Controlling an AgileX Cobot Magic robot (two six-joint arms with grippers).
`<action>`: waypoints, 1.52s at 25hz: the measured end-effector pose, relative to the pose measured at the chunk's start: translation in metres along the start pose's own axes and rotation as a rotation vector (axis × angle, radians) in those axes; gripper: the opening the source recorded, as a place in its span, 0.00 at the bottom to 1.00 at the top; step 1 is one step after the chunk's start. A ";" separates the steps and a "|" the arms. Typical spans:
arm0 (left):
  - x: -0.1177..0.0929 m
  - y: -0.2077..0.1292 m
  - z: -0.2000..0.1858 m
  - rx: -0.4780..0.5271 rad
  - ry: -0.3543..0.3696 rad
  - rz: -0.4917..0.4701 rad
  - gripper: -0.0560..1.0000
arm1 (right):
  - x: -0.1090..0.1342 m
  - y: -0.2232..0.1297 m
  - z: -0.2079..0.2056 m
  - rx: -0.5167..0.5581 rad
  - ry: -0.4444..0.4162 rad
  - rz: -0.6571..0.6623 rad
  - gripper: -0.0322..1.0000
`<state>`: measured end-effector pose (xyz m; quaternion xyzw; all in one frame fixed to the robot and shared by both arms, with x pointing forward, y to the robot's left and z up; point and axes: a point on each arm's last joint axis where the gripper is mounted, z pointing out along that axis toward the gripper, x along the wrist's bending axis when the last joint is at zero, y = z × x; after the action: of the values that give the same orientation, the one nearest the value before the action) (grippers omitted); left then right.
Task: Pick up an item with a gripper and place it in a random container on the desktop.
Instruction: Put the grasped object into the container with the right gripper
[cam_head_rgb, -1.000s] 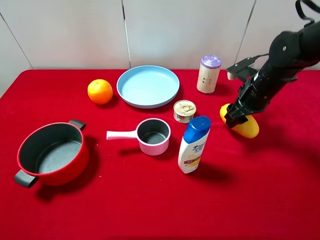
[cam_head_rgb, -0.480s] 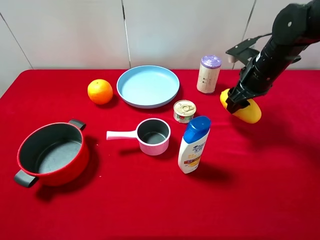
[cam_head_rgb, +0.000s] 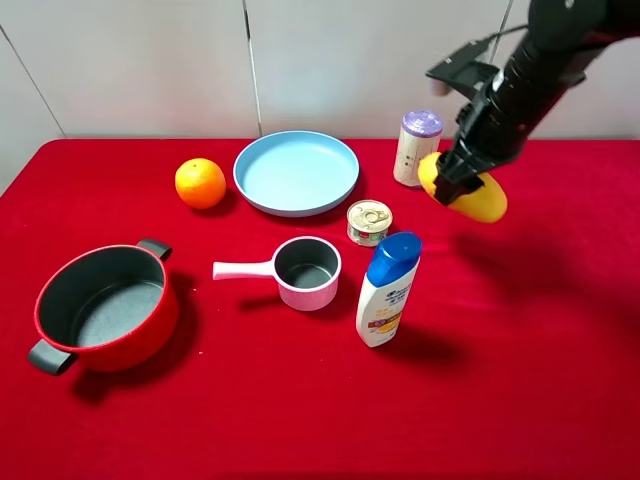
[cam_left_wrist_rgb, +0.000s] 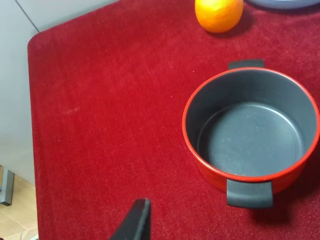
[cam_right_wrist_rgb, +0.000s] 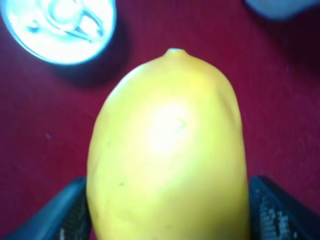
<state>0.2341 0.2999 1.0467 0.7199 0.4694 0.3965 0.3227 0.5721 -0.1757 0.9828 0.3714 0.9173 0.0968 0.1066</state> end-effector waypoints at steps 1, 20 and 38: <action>0.000 0.000 0.000 0.000 0.000 0.000 0.98 | 0.003 0.005 -0.003 -0.008 0.000 -0.009 0.49; 0.000 0.000 0.000 0.000 0.000 0.000 0.98 | 0.084 0.071 -0.050 -0.170 0.029 -0.255 0.49; 0.000 0.000 0.000 0.000 0.000 0.000 0.98 | 0.193 0.118 -0.045 -0.190 0.144 -0.488 0.49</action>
<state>0.2341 0.2999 1.0467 0.7199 0.4694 0.3965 0.3227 0.5025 0.0382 1.0324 0.1196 0.9716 0.1801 0.0957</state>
